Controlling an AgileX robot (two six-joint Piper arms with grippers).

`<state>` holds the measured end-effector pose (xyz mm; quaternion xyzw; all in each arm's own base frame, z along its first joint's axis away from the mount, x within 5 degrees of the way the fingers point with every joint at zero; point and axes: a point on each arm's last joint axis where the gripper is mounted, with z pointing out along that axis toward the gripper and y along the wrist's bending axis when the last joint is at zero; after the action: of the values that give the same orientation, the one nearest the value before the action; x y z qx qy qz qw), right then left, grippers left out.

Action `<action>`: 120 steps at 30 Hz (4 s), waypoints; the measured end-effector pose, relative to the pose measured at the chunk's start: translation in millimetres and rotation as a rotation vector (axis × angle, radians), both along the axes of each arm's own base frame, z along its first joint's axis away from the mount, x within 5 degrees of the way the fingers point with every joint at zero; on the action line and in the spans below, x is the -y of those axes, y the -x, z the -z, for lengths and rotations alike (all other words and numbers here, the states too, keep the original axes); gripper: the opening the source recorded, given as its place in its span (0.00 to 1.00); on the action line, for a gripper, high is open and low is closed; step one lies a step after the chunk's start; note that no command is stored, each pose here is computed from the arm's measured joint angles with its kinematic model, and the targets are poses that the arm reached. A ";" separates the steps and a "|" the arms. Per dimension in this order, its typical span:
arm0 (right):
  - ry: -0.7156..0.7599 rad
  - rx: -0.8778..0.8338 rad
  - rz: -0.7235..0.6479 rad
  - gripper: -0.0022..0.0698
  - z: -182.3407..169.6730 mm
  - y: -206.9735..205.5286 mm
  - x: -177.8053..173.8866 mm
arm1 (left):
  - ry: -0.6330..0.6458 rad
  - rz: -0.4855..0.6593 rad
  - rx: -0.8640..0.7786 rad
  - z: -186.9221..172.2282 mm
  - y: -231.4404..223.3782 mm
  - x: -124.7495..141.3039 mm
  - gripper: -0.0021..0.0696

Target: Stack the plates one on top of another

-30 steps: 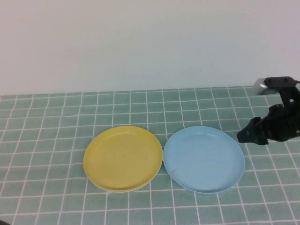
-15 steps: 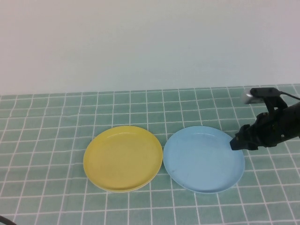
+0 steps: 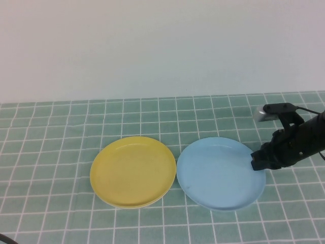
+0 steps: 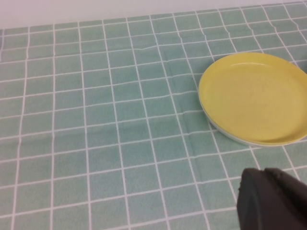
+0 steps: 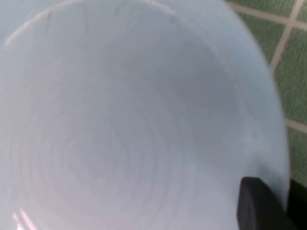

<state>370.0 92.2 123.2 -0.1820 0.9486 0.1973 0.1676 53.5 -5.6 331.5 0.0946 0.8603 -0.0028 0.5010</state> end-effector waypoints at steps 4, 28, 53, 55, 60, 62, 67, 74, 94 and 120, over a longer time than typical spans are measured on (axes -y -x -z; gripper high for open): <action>-0.005 -0.007 0.010 0.07 -0.4 -0.2 -0.2 | -0.001 -0.001 0.000 0.0 0.0 -0.1 0.03; -0.078 0.264 -0.154 0.05 -151.5 -3.4 -26.0 | 0.031 -0.047 0.001 -0.9 2.0 -2.7 0.03; 0.014 0.182 -0.295 0.05 -40.9 -43.2 -191.6 | -0.069 -0.108 -0.015 0.8 2.8 -12.0 0.03; 0.027 0.176 -0.296 0.05 -36.1 -44.1 -191.3 | -0.073 -0.110 -0.014 0.8 2.8 -12.3 0.03; 0.034 0.176 -0.295 0.06 -34.1 -45.2 -191.4 | -0.082 -0.114 -0.013 0.6 2.7 -13.0 0.03; 0.038 0.178 -0.298 0.10 -34.0 -44.9 -191.8 | -0.084 -0.115 -0.012 0.6 2.7 -13.2 0.03; 0.044 0.181 -0.301 0.32 -33.8 -45.0 -191.4 | -0.084 -0.112 -0.004 -0.1 2.3 -13.0 0.03; 0.045 0.167 -0.310 0.46 -35.9 -43.1 -190.9 | -0.112 -0.124 0.007 -1.0 1.9 -15.2 0.03; 0.028 0.248 -0.406 0.04 -201.0 13.1 -159.5 | -0.104 -0.137 -0.081 12.0 3.1 -15.5 0.03; -0.140 0.343 -0.363 0.03 -259.3 92.4 -120.1 | -0.047 -0.155 -0.170 45.5 10.1 -14.2 0.03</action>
<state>277.6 212.3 382.4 -0.3679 0.8423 0.2553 0.3001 43.4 8.6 286.0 0.0387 0.9042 0.0480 0.4227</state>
